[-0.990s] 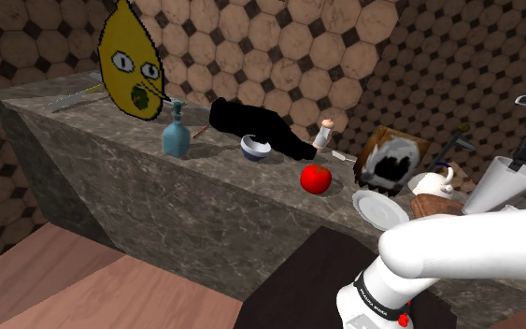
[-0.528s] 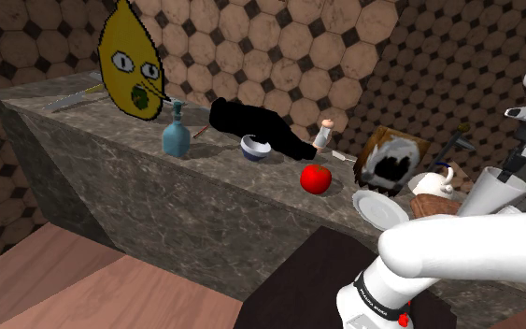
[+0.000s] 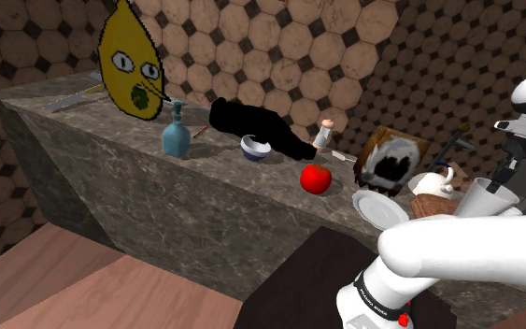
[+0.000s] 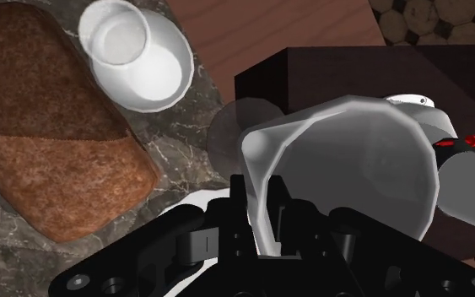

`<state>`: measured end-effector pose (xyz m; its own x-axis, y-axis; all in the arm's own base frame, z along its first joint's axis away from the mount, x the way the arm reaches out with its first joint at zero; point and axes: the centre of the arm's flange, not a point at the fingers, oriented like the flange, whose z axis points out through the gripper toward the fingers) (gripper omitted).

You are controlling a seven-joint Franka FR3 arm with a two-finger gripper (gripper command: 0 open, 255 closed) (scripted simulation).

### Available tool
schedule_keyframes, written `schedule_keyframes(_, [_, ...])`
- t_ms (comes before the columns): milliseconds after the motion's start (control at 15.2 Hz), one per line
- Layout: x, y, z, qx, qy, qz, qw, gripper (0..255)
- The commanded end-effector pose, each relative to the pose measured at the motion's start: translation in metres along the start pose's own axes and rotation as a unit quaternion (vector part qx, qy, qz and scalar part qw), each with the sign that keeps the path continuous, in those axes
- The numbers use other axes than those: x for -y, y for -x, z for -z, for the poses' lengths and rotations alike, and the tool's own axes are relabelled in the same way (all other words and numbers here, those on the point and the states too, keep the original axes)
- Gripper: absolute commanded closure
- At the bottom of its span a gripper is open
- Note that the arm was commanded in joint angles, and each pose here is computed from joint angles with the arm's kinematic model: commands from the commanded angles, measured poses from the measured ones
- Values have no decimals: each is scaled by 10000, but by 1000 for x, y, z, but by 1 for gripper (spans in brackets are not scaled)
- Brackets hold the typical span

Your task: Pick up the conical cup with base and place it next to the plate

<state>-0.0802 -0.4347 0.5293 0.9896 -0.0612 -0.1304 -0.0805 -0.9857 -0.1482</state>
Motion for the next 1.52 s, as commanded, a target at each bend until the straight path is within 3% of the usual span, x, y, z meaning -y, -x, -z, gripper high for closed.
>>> schedule_keyframes(0, [-2, -2, -10, -1, 3, 1, 10000, 255])
schedule_keyframes(1122, [-15, -14, -98, -1, 3, 1, 10000, 255])
schedule_keyframes(1452, [-15, -14, -99, -1, 3, 1, 10000, 255])
